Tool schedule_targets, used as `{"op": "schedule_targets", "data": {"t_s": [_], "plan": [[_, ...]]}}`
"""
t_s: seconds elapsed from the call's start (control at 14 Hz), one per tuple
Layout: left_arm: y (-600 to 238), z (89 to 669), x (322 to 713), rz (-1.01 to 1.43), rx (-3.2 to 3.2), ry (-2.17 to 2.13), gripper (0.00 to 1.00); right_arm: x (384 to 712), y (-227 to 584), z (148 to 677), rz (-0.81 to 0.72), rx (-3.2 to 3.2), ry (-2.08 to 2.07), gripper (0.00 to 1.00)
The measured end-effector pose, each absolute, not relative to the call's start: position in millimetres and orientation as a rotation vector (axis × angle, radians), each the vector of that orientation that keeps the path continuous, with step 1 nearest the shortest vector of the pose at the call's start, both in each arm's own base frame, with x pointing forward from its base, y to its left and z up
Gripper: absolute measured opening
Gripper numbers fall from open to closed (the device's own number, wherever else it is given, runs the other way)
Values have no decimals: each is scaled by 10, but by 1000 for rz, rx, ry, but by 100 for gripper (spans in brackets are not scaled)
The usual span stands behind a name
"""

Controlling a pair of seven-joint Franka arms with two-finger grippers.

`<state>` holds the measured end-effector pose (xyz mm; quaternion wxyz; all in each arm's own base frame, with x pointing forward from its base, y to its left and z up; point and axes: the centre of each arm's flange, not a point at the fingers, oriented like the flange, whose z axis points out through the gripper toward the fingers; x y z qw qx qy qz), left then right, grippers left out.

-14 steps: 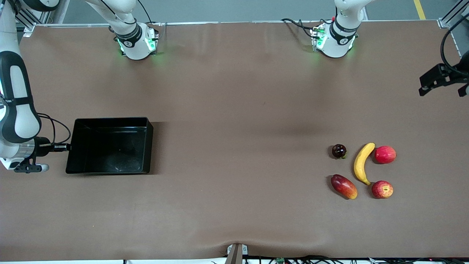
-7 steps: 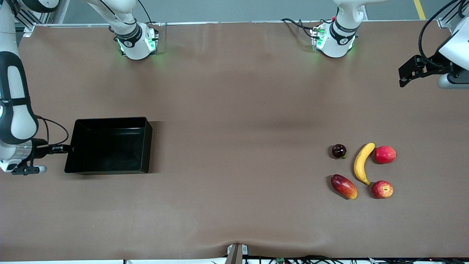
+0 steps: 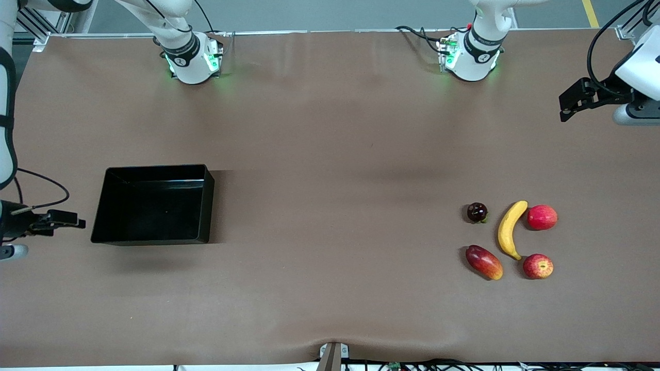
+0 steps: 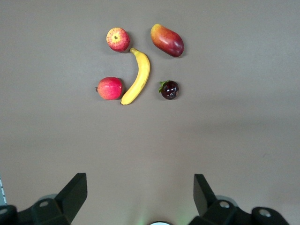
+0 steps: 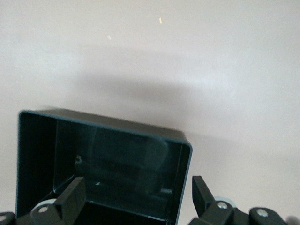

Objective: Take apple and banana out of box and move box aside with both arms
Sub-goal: 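Release the tray and raise the right gripper away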

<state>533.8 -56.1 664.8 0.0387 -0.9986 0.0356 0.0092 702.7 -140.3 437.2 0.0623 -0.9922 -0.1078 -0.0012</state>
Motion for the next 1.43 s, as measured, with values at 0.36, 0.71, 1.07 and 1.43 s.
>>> {"op": "schedule_targets", "data": {"t_s": [0.36,0.71,1.07,1.43], "plan": [[-429,6574,5374,30,-3064,73,100,7125,-660,5087,-94,-3076,-426,100],[-412,6585,5374,16,-3090,64,100,6563,-310,5868,85,-3092,-335,100],[-486,6637,5330,2,-3101,82,100,5818,-174,6251,137,-3128,-193,100],[-489,6641,5327,1,-3104,84,100,5406,191,5943,156,-3145,-259,100]]}}
